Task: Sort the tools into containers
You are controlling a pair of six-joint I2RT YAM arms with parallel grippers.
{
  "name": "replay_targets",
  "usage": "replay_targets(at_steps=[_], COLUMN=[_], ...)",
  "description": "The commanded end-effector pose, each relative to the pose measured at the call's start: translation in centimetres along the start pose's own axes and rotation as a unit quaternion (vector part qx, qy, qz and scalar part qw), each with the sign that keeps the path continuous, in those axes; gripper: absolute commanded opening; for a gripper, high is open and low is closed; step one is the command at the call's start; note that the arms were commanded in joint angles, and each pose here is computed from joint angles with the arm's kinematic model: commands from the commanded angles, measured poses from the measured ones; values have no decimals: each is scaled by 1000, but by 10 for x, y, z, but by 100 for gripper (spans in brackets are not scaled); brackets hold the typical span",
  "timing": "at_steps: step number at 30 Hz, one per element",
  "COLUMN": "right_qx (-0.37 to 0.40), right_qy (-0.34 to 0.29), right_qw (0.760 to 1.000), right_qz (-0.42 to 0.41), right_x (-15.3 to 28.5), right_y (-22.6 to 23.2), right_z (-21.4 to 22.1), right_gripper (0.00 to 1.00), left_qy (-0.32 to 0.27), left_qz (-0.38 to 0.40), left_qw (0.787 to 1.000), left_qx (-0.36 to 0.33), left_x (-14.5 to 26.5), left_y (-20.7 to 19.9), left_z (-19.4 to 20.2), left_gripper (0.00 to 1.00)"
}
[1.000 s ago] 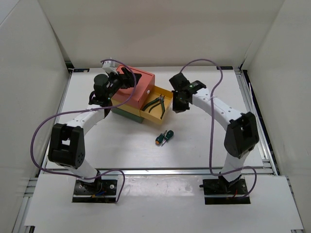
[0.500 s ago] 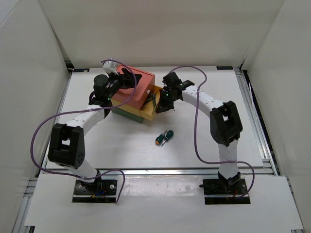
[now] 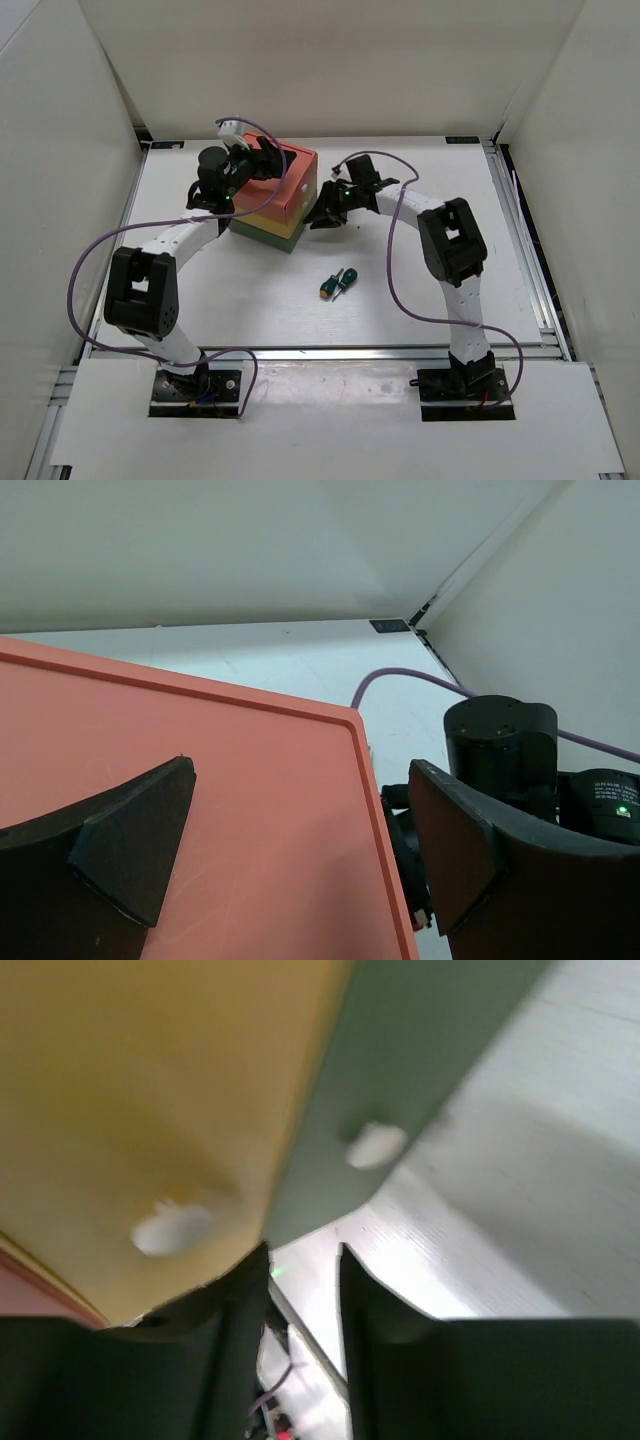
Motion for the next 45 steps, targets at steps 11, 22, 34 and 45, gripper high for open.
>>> replay_targets(at_steps=[11, 22, 34, 45], right_qx=[-14, -49, -84, -81], right_qy=[-34, -27, -58, -40], right_qw=[991, 989, 970, 970], right_qz=[-127, -137, -219, -224], right_x=[16, -13, -24, -35], right_y=[-14, -40, -43, -38], right_z=[-25, -27, -31, -21], right_gripper=[57, 55, 38, 45], left_qy=[237, 245, 243, 246], left_qz=[-126, -126, -121, -123], left_qw=[958, 957, 957, 956], left_qx=[104, 95, 98, 101], left_x=[33, 38, 38, 44], left_y=[51, 52, 51, 50], left_z=[116, 118, 116, 120], left_gripper=[99, 99, 99, 99])
Point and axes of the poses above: each gripper's point midway between its finger pads, its own x axis back along the fingers, its own y axis along the line the jaws close on, z = x × y, the point moved 7 cm from there along x, back along the fingers, and after that the axes turned 6 degrees about x, right-handed, at the moved point
